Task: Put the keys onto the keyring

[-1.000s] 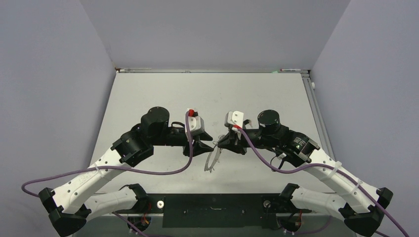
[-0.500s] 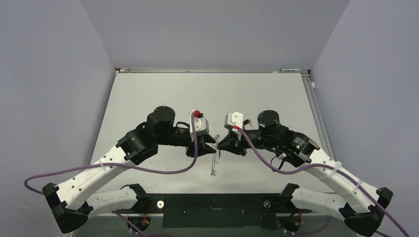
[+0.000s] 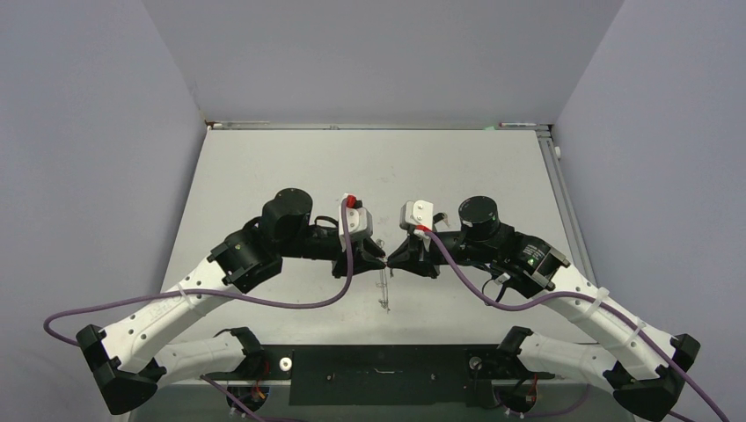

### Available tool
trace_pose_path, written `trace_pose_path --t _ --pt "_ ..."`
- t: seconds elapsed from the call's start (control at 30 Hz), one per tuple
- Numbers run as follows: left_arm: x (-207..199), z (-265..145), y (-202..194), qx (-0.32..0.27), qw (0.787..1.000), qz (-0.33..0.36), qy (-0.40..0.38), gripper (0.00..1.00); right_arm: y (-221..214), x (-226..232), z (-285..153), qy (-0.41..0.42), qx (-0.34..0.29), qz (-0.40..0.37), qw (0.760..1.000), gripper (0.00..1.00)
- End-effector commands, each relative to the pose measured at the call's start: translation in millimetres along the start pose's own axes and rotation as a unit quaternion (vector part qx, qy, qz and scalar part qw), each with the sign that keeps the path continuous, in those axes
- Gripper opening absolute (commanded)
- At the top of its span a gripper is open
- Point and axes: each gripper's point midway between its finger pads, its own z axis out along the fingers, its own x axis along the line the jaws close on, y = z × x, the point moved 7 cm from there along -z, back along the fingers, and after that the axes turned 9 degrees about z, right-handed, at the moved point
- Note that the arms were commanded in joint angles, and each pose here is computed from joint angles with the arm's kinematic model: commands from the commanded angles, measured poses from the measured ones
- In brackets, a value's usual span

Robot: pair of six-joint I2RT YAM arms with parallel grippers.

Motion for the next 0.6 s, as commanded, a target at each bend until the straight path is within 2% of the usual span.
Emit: trace_pose_path --t 0.0,0.27,0.57 --pt "0.4 -0.1 23.0 -0.045 0.999 0.023 -0.008 0.23 29.1 10.1 -10.5 0.016 -0.049 -0.04 0.998 0.05" --pt "-0.2 2.2 22.1 -0.046 0.999 0.018 -0.013 0.16 28.1 9.9 -8.7 0.018 -0.049 -0.039 0.998 0.05" --pt "0.1 1.8 16.9 -0.033 0.999 0.016 -0.011 0.2 29.8 11.1 -10.6 0.017 -0.053 -0.04 0.998 0.05"
